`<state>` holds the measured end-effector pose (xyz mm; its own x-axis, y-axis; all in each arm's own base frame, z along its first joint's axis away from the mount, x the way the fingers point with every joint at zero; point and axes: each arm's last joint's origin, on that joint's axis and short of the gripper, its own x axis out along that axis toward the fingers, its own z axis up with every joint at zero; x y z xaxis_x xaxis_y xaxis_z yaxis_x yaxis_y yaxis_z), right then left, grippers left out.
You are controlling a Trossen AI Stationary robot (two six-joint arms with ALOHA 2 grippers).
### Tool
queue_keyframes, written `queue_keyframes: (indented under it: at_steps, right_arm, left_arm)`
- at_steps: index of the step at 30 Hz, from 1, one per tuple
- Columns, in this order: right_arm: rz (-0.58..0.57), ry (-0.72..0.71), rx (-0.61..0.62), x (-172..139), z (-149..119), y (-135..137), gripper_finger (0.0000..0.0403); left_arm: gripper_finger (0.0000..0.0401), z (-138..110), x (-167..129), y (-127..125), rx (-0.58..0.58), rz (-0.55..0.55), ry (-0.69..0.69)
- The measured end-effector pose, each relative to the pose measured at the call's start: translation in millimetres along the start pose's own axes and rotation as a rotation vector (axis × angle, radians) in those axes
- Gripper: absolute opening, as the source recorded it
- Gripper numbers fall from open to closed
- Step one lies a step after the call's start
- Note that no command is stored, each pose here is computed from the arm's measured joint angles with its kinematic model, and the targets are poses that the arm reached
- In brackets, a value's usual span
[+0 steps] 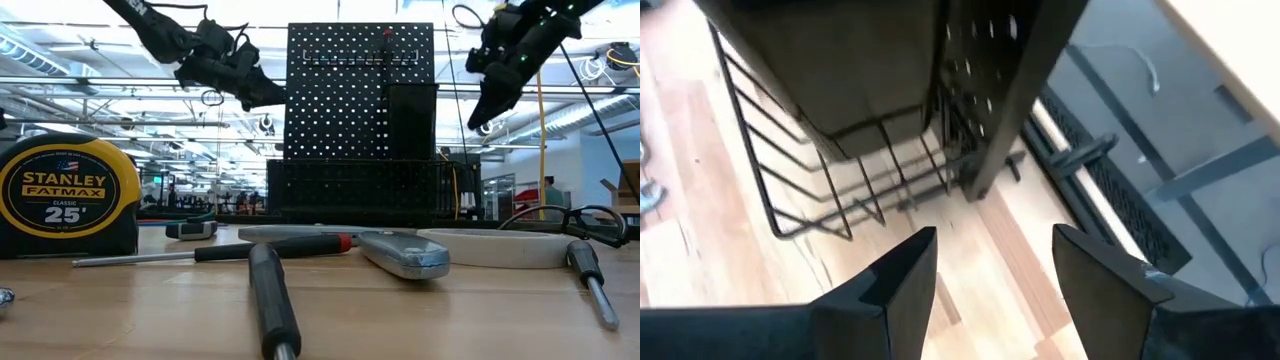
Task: Hang tools onto peg board
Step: Adjust the pegboard on the table
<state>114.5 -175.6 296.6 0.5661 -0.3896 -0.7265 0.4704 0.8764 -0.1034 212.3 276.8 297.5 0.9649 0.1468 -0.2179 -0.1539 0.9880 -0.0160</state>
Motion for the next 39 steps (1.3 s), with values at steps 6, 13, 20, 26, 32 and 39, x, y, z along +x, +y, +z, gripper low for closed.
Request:
queue_keyframes:
  at_steps: [6, 13, 20, 26, 32, 39]
  right_arm:
    - [-0.004, 0.018, -0.01, 5.9, -1.9, -7.0, 0.0194]
    - [0.012, -0.022, -0.031, 5.3, 0.4, -7.8, 0.0194]
    - [0.01, -0.057, -0.037, 5.2, 3.4, -8.9, 0.0194]
    - [-0.04, -0.149, -0.122, 4.8, 12.9, -13.7, 0.0194]
    - [0.021, -0.202, -0.157, 16.2, 16.5, -20.3, 0.0194]
    - [0.063, -0.194, -0.154, 36.7, 15.1, -30.6, 0.0194]
  left_arm:
    - [0.0173, 2.1, 5.7, 12.8, -0.025, -0.068, -0.019]
    - [0.0173, -0.5, 14.3, 14.4, -0.032, -0.133, -0.023]
    - [0.0173, 0.8, 19.3, 8.9, -0.003, -0.153, -0.025]
    - [0.0148, 0.4, 21.4, 6.4, -0.009, -0.162, -0.017]
    - [0.0119, 0.2, 21.3, 6.6, -0.01, -0.162, -0.017]
    - [0.0116, 0.4, 21.4, 6.6, -0.034, -0.163, -0.016]
